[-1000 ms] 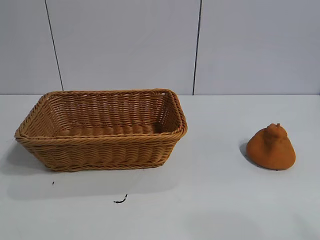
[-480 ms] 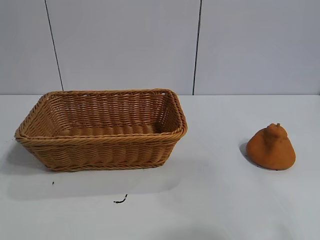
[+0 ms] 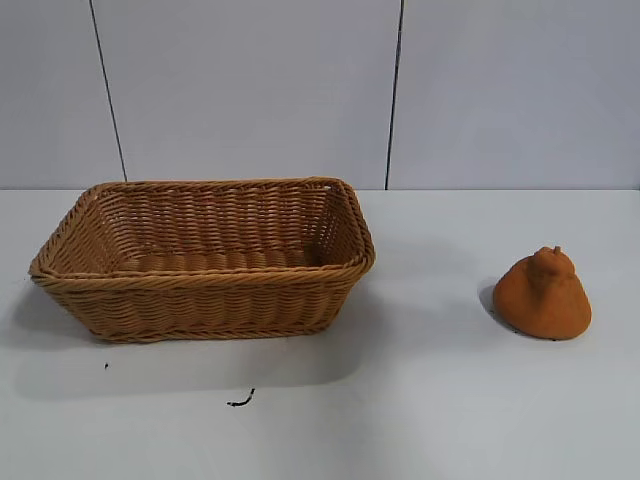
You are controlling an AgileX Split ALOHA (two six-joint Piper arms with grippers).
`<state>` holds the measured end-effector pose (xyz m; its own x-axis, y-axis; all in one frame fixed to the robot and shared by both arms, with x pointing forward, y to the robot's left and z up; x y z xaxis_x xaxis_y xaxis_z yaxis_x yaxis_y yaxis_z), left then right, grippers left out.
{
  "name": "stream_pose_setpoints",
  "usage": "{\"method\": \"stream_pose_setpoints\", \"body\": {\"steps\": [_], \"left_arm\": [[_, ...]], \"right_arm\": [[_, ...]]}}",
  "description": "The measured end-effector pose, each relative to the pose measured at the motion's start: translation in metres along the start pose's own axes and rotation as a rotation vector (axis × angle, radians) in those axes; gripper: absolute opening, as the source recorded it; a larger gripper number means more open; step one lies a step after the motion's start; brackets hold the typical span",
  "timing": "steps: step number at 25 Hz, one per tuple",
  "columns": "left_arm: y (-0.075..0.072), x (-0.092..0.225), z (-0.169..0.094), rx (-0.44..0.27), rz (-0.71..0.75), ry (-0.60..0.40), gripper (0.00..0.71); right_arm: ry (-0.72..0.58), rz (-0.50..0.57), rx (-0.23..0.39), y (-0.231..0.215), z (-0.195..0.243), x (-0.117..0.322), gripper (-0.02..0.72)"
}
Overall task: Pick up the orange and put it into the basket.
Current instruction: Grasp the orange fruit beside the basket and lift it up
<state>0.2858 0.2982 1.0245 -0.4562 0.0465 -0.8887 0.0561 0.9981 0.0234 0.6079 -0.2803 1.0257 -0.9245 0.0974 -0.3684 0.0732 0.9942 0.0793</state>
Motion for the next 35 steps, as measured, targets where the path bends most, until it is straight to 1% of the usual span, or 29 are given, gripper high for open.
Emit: {"method": "stream_pose_setpoints", "body": {"steps": [5, 6, 11, 16, 19, 21, 24, 25, 26, 27, 28, 30, 31, 32, 35], "left_arm": [[0.0, 0.0, 0.0, 0.0, 0.0, 0.0, 0.666], [0.0, 0.0, 0.0, 0.0, 0.0, 0.0, 0.666], [0.0, 0.0, 0.0, 0.0, 0.0, 0.0, 0.666], [0.0, 0.0, 0.0, 0.0, 0.0, 0.0, 0.666], [0.0, 0.0, 0.0, 0.0, 0.0, 0.0, 0.666], [0.0, 0.0, 0.0, 0.0, 0.0, 0.0, 0.666], [0.0, 0.0, 0.0, 0.0, 0.0, 0.0, 0.666], [0.0, 0.0, 0.0, 0.0, 0.0, 0.0, 0.666], [0.0, 0.0, 0.0, 0.0, 0.0, 0.0, 0.666], [0.0, 0.0, 0.0, 0.0, 0.0, 0.0, 0.666], [0.0, 0.0, 0.0, 0.0, 0.0, 0.0, 0.666], [0.0, 0.0, 0.0, 0.0, 0.0, 0.0, 0.666], [0.0, 0.0, 0.0, 0.0, 0.0, 0.0, 0.666], [0.0, 0.0, 0.0, 0.0, 0.0, 0.0, 0.666], [0.0, 0.0, 0.0, 0.0, 0.0, 0.0, 0.666]], "right_arm": [[0.169, 0.011, -0.01, 0.002, 0.074, 0.0, 0.694], [0.169, 0.011, -0.01, 0.002, 0.074, 0.0, 0.694], [0.303, 0.019, 0.005, -0.001, 0.14, 0.016, 0.694], [0.345, 0.024, 0.013, -0.004, 0.176, 0.025, 0.694], [0.346, 0.026, 0.015, -0.005, 0.187, 0.027, 0.694], [0.334, 0.026, 0.014, -0.005, 0.189, 0.025, 0.671], [0.324, 0.026, 0.013, -0.005, 0.189, 0.024, 0.605], [0.325, 0.026, 0.013, -0.005, 0.189, 0.024, 0.563], [0.327, 0.026, 0.014, -0.005, 0.189, 0.024, 0.505], [0.329, 0.026, 0.014, -0.005, 0.189, 0.024, 0.444], [0.331, 0.026, 0.014, -0.005, 0.189, 0.025, 0.357], [0.341, 0.025, 0.015, -0.005, 0.188, 0.026, 0.161], [0.346, 0.022, 0.014, -0.005, 0.187, 0.027, 0.087], [0.349, 0.018, 0.014, -0.005, 0.186, 0.027, 0.048], [0.362, 0.001, 0.01, -0.004, 0.181, 0.024, 0.05]]}}
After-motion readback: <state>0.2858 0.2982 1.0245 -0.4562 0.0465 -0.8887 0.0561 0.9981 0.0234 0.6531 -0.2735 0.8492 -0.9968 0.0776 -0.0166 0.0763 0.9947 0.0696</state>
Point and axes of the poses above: a point on each arm's last joint axis where the gripper is mounted, z pointing out along that axis toward the gripper, y along the wrist's bending axis when the last joint is at zero, x = y × z, the point moved 6 cm from there along z, pointing out along that axis toward the gripper, and after that the axes turned 4 degrees about z, right-handed, at the moved point
